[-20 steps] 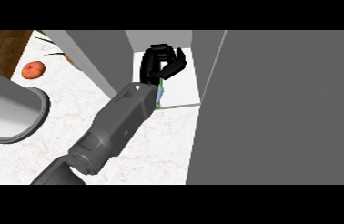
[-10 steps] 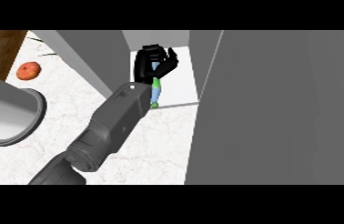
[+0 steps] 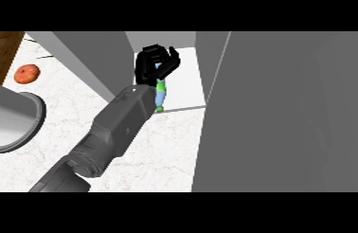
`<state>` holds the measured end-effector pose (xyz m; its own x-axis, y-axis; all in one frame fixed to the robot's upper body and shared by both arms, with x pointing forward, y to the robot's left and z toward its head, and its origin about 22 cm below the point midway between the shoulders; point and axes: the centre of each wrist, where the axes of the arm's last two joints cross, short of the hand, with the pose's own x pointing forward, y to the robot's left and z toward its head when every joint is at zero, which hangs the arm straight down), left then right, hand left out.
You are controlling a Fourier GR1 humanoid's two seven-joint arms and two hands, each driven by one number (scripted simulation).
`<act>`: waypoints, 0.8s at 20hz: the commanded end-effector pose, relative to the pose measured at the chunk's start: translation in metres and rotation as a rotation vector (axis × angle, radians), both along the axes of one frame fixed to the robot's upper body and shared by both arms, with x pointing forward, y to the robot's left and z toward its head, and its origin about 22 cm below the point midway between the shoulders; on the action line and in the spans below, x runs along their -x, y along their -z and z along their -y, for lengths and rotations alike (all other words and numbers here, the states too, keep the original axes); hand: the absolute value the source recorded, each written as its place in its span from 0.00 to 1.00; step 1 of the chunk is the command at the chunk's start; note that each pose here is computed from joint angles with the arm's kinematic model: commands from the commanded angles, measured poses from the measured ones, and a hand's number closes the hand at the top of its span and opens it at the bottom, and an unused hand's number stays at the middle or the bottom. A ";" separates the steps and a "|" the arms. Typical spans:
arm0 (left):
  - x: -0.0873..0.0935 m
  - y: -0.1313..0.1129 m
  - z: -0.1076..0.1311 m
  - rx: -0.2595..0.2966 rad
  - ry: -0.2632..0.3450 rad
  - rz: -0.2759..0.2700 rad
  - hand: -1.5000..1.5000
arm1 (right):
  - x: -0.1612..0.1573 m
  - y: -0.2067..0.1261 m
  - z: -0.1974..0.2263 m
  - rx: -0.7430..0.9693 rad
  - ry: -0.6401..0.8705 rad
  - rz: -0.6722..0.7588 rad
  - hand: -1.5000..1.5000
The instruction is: Pick up the bottled water, place it into the cabinet and close the cabinet
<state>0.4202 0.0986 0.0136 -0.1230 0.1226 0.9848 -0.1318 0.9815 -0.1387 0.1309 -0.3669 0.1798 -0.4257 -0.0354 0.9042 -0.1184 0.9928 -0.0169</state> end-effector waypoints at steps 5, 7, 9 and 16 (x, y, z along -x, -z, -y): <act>-0.005 -0.005 -0.006 -0.036 -0.017 0.013 1.00 | -0.007 0.003 -0.002 0.005 -0.015 0.016 0.00; -0.008 -0.011 -0.004 -0.029 -0.029 0.011 0.00 | -0.003 0.003 -0.001 0.001 -0.025 0.006 0.00; -0.006 -0.007 -0.002 -0.040 -0.030 0.025 0.00 | -0.006 -0.003 0.004 0.013 -0.014 0.006 0.00; -0.006 -0.002 -0.014 -0.056 -0.070 0.034 0.00 | -0.005 -0.005 0.004 0.018 -0.027 0.026 0.00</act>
